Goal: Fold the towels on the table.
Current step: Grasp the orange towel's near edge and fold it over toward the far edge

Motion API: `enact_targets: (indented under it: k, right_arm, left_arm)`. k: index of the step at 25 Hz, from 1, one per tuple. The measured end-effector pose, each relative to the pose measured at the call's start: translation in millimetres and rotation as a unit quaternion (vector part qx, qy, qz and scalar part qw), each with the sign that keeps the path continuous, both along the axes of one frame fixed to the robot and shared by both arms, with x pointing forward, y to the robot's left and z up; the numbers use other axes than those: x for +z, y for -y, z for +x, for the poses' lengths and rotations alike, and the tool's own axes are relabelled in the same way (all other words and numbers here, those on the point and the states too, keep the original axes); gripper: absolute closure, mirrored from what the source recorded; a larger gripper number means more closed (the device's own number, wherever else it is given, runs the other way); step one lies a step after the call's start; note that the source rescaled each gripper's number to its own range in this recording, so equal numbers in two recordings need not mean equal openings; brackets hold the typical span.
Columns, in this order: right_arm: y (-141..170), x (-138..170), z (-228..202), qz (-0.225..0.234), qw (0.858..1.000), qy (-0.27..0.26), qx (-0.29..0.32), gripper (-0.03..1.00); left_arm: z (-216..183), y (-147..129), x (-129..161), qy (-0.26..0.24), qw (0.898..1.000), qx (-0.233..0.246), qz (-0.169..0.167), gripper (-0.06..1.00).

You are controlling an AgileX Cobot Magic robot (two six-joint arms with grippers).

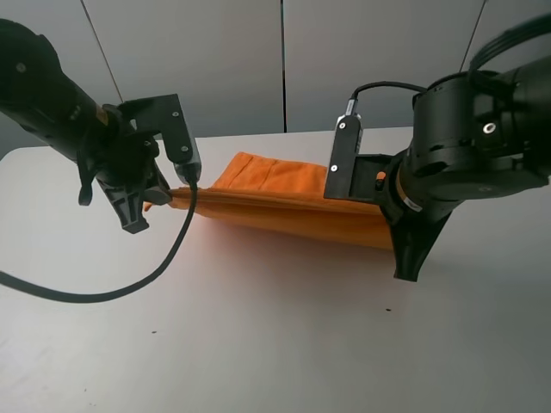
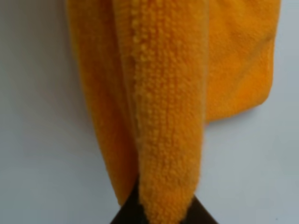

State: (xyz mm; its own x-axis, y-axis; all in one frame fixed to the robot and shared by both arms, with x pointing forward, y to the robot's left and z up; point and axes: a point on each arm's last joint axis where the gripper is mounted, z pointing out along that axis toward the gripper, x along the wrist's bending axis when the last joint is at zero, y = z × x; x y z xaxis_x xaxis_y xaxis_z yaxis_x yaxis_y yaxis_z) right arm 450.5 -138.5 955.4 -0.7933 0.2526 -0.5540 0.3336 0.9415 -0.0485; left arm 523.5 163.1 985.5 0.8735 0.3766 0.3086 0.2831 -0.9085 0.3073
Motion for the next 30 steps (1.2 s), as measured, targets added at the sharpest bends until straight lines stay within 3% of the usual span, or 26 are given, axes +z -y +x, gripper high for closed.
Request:
enact_targets:
  k: [4,10,21,30]
  right_arm:
    - [-2,6,7,0.0,1.0,0.022,0.01,0.97]
    - [7,22,32,0.021,0.998,0.052,-0.013,0.97]
    - [19,26,47,0.006,0.998,0.065,0.007,0.97]
    - [50,27,76,0.068,0.994,0.089,0.0,0.97]
  left_arm:
    - [5,-1,6,0.019,0.999,0.042,-0.003,0.94]
    - [23,3,26,0.108,0.991,0.07,-0.025,0.94]
    - [62,23,0,0.118,0.991,0.059,-0.02,0.94]
    - [94,39,-16,0.131,0.99,0.054,-0.025,0.94]
